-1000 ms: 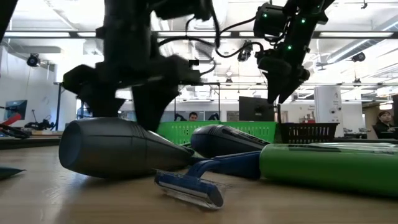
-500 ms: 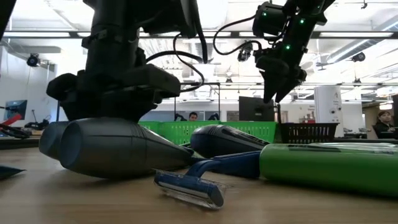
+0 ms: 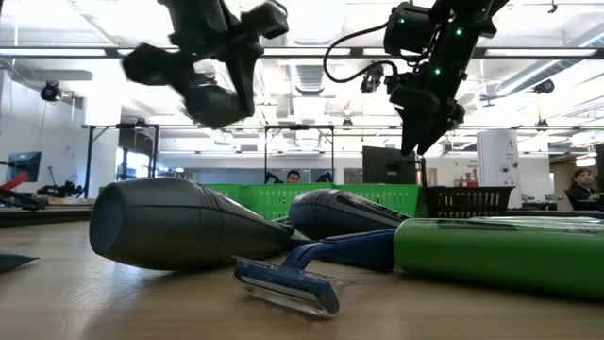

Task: Pick & Place Travel size toiletries
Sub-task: Put the deodorant into the left green bin

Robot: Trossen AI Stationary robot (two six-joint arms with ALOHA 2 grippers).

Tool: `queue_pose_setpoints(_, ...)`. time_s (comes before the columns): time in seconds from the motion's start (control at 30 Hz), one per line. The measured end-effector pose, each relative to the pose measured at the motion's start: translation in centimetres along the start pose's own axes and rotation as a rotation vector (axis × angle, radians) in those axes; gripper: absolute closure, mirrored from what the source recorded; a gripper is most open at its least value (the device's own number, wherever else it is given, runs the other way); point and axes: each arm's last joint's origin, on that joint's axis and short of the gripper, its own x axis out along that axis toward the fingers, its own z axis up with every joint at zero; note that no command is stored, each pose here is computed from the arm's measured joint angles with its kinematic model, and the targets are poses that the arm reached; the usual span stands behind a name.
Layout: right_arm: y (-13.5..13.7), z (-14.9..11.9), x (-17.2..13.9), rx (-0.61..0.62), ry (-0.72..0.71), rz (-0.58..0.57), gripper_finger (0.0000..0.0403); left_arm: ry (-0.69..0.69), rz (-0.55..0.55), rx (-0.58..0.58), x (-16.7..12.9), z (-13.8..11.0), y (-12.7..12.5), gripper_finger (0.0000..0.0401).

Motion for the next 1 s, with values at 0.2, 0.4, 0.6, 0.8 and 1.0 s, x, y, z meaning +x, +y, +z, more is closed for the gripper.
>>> queue_pose_setpoints(0.2, 0.0, 0.2, 0.0, 0.013, -0.017, 0.006, 0.0087, -0.033, 0.060, -0.070, 3.4, 7.4, 4.1, 0.0183)
queue_pose_setpoints(0.4, 0.0, 0.2, 0.0, 0.021, -0.016, 0.005, 0.0073, 0.002, 0.026, -0.141, 6.5, 9.1, 6.4, 0.0183)
queue_pose_setpoints(0.6, -0.1, 0.2, 0.1, 0.035, -0.017, -0.001, 0.0060, 0.026, 0.036, -0.169, 7.0, 8.3, 6.8, 0.0176)
queue_pose_setpoints(0.8, -0.2, 0.3, 0.1, 0.029, -0.019, -0.002, 0.0053, -0.005, 0.031, -0.166, 6.9, 8.6, 6.6, 0.0129)
queue_pose_setpoints(1.0, -0.3, 0.0, 0.0, -0.002, 0.005, -0.001, 0.0066, 0.002, 0.005, -0.146, 6.1, 7.9, 6.1, 0.0080)
